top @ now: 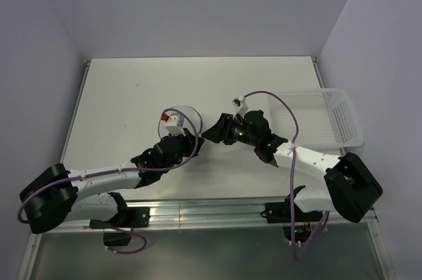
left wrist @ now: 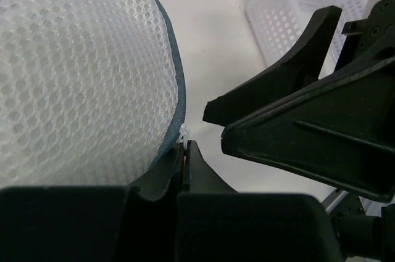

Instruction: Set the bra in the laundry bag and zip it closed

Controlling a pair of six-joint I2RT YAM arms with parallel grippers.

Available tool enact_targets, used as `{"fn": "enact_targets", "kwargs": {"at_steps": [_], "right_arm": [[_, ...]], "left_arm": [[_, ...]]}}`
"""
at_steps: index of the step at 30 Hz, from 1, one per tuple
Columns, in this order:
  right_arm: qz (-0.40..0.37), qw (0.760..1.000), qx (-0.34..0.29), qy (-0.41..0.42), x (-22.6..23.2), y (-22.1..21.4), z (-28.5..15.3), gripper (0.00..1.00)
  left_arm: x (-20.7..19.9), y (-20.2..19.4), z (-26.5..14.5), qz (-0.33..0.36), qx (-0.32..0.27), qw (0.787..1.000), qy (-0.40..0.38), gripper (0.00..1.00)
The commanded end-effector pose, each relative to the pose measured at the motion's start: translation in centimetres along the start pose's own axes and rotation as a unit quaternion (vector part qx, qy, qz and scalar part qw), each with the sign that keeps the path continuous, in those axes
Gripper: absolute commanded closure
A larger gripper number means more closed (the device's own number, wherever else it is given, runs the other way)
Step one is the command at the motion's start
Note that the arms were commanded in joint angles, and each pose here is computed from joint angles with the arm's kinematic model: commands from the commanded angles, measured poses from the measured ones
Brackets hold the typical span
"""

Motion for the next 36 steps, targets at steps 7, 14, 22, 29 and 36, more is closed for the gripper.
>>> {"fn": "enact_targets", "kwargs": {"at_steps": [7, 14, 22, 29, 36], "right_arm": [[-0.006, 0.999, -0.029, 0.044, 2.6, 2.1, 2.0, 0.47], [0.010, 0.999, -0.038, 0.034, 2.3, 2.7, 3.3, 0.76], [-0.010, 0.997, -0.076, 0.001, 1.6, 4.6, 3.1, 0.99], [-0.014, 0.995, -0.092, -0.026, -0.3, 7.2, 3.0, 1.00], [-0.027, 0.995, -0.079, -0.049, -1.8, 8.6, 4.2, 1.00]], "left_arm": [[-2.0, 0.8, 0.3, -0.022, -0.012, 0.998, -0.054, 1.00], [-1.8, 0.8, 0.0, -0.020, -0.013, 0.998, -0.055, 1.00], [-0.9, 0.5, -0.6, -0.006, -0.006, 0.999, -0.035, 1.00], [1.3, 0.8, -2.8, 0.009, -0.013, 1.000, 0.018, 1.00], [4.3, 0.1, -4.8, 0.016, -0.012, 0.996, 0.083, 1.00]]}}
Point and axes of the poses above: each gripper's point midway between its finger pads, its own z axis out along the fingers, its own x axis along the line the jaws close on, y = z × x, the point moved 7 cm from there along -z, back along the fingers, and after that the axes turned 3 degrees about z, right-handed, at the moved point
